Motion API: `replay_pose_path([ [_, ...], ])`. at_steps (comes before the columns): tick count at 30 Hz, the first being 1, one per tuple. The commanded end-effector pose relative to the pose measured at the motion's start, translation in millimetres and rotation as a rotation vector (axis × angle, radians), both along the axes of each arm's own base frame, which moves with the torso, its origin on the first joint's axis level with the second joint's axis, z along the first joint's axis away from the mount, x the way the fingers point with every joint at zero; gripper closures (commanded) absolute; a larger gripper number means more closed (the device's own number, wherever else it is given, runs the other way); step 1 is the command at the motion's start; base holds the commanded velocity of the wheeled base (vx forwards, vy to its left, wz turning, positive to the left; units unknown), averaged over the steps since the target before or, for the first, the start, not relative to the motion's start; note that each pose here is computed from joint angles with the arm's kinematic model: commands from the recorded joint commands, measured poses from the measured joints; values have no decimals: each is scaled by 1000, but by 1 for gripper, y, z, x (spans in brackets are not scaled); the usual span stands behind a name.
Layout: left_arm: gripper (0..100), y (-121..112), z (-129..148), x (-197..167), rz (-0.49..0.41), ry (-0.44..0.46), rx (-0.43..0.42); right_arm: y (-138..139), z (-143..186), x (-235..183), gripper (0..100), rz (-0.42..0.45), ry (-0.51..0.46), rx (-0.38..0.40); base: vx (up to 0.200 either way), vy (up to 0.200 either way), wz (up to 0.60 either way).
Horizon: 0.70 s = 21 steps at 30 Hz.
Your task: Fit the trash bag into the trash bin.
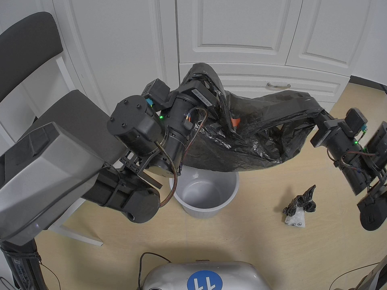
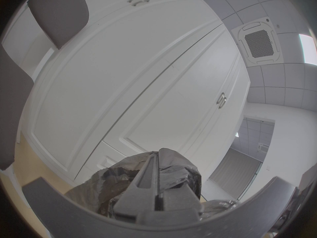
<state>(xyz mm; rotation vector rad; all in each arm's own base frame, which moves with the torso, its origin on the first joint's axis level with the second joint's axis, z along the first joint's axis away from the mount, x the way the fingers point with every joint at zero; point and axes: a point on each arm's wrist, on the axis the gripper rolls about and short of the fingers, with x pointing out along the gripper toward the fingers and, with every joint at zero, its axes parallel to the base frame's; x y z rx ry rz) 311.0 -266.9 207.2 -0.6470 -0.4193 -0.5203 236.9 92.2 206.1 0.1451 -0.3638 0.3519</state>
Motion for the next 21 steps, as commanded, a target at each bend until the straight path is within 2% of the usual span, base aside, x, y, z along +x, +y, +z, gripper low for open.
replay_pose_path([
  [1,100,5,-3,17,38,-10,-10,15,-23,39,100,-3,71,38,0,0,0],
  [11,100,3,3,21,42,-35,-26,17,-7,44,100,-11,28,134,0,0,0],
  [17,100,4,-3,24,62,-28,-3,16,-11,42,100,-11,44,125,0,0,0],
  [21,100,-6,-12,16,36,-3,17,11,-15,29,100,-14,60,78,0,0,0],
])
